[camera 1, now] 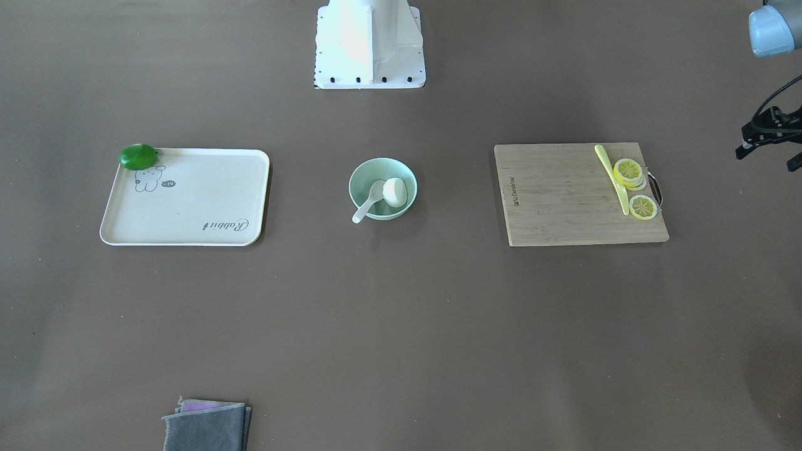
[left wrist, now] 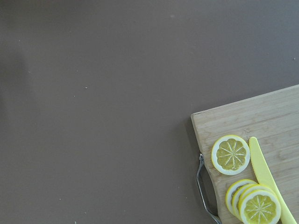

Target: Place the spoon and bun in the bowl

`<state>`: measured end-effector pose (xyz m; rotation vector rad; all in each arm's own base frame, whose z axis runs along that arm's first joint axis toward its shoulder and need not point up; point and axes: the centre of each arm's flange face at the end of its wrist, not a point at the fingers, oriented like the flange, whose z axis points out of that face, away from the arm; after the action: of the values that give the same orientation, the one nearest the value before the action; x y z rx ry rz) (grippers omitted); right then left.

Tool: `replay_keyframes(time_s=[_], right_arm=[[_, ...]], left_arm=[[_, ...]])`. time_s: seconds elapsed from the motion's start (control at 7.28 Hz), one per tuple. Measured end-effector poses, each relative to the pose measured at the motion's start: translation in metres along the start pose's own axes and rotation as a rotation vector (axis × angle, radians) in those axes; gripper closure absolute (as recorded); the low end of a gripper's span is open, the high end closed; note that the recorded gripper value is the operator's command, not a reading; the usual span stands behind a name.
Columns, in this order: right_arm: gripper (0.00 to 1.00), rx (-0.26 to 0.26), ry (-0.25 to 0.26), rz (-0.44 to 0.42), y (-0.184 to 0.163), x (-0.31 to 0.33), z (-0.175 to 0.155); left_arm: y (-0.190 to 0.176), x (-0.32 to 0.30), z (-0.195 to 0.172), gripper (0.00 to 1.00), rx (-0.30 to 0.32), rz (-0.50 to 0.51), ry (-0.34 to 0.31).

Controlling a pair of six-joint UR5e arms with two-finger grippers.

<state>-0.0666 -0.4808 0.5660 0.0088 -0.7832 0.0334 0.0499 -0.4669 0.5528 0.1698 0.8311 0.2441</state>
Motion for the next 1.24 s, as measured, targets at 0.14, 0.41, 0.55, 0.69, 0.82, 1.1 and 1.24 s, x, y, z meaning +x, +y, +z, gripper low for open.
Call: replay_keyframes(time_s=[0.14,0.41,0.55,0.69,0.82,1.1,1.24], right_arm=[[0.0,0.005,-0.001,-0.031,-0.002,0.017,-0.003],[0.0,0.0,-0.016,-0.049,-0.004,0.038,-0.002],[0.0,0.0,-0.02,-0.05,-0.004,0.04,-0.002],[0.0,-0.001,-0.021,-0.05,-0.005,0.041,-0.002],[0.0,-0.001,-0.02,-0.049,-0.005,0.041,-0.002],[0.0,-0.002,-0.019,-0.046,-0.005,0.042,-0.001],[0.0,-0.002,-0.019,-0.046,-0.005,0.043,-0.001]], left_arm=[[0.0,-0.001,0.001,0.02,-0.001,0.001,0.002],[-0.003,-0.002,0.004,0.02,-0.005,-0.005,0.006],[-0.005,-0.004,0.007,0.02,-0.008,-0.008,0.006],[-0.006,-0.006,0.009,0.02,-0.011,-0.011,0.006],[-0.006,-0.008,0.011,0.02,-0.015,-0.016,0.005],[-0.005,-0.011,0.014,0.02,-0.021,-0.023,0.004],[-0.005,-0.011,0.015,0.02,-0.022,-0.025,0.004]])
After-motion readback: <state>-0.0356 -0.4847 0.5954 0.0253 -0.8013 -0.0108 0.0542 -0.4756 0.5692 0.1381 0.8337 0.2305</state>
